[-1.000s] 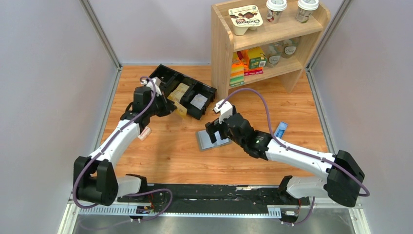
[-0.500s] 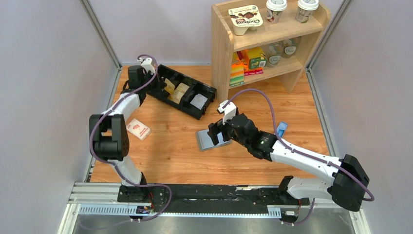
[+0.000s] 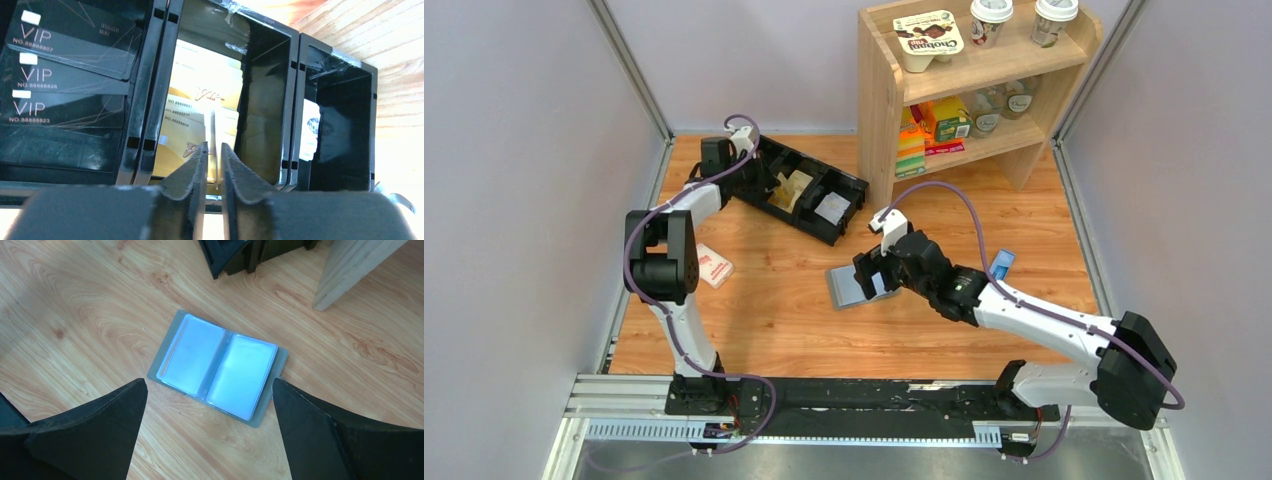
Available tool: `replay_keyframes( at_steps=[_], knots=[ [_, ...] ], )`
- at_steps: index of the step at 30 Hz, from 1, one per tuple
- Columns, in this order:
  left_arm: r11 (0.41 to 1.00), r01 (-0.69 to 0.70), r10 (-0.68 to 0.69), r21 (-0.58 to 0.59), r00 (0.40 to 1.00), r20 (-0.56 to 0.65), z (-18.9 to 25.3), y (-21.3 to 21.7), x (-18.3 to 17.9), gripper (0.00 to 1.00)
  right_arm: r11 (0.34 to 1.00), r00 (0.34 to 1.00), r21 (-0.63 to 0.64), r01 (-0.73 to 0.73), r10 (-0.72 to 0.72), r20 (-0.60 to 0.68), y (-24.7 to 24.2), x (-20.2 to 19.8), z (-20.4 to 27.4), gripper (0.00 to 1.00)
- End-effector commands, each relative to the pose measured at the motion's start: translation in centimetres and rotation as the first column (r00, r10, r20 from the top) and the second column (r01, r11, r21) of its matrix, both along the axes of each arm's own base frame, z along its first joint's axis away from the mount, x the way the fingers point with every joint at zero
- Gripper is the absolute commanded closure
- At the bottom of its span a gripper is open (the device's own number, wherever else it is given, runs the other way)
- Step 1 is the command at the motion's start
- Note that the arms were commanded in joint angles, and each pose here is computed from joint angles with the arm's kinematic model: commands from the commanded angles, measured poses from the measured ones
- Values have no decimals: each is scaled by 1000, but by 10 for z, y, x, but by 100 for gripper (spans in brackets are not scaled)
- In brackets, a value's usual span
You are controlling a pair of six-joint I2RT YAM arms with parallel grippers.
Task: Take the credit cards out of the card holder
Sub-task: Place the credit card in the storage box.
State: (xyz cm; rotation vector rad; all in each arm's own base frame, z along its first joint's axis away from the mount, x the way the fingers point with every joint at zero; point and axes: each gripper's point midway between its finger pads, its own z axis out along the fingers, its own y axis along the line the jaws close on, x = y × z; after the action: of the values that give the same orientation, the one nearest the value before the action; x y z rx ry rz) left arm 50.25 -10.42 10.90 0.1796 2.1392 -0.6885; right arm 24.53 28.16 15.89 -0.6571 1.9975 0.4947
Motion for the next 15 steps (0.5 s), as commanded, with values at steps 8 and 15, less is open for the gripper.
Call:
replay_keyframes(
  at_steps=[8, 15],
  knots=[
    [970, -119, 112, 212, 993, 44, 37, 34, 5, 58, 999, 998, -24, 24, -25, -57, 12, 10, -1, 0],
    [909, -290, 272, 301, 957, 103, 99, 58, -19, 55, 996, 994, -84, 17, -26, -109, 17, 12, -19, 0]
  ],
)
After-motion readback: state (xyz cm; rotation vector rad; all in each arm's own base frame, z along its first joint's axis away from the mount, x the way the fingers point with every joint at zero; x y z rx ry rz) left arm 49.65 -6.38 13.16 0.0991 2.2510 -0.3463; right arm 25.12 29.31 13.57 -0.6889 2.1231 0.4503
